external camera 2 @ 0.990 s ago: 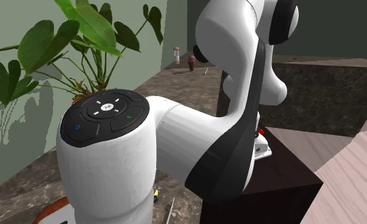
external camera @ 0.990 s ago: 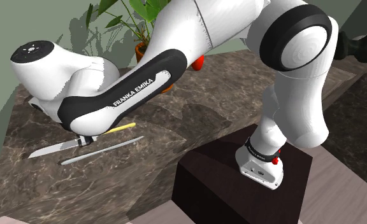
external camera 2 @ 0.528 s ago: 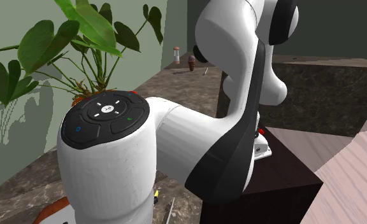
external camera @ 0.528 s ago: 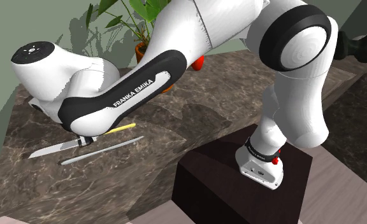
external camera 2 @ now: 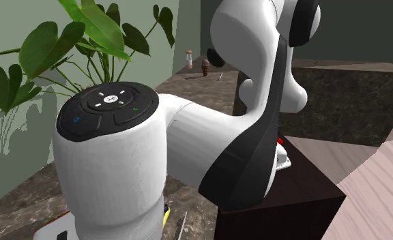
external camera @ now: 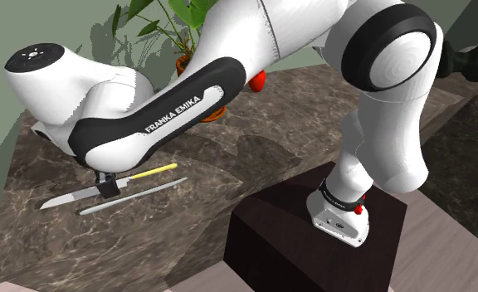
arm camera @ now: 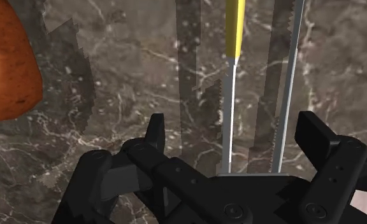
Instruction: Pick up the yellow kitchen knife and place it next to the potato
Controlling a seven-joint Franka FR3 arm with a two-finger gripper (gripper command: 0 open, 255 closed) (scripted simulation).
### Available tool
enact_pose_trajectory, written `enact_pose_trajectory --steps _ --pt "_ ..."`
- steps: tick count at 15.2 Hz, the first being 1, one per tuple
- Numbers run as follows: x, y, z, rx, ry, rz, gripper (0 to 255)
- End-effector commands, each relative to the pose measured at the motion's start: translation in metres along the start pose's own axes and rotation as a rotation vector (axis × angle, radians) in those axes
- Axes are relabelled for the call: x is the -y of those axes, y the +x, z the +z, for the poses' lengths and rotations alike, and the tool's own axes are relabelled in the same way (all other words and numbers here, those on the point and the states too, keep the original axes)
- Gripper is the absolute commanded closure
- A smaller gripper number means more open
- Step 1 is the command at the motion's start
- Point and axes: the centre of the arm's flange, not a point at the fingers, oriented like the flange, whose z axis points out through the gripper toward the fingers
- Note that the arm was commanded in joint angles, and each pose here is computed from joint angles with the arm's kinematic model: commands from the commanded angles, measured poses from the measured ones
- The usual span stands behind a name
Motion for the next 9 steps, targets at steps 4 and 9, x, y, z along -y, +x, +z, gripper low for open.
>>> enact_pose_trajectory --steps 4,9 --pt "0.001 -0.002 -0.034 0.001 0.0 0.0 0" --pt "0.001 -0.002 -0.034 0.001 0.0 0.0 0"
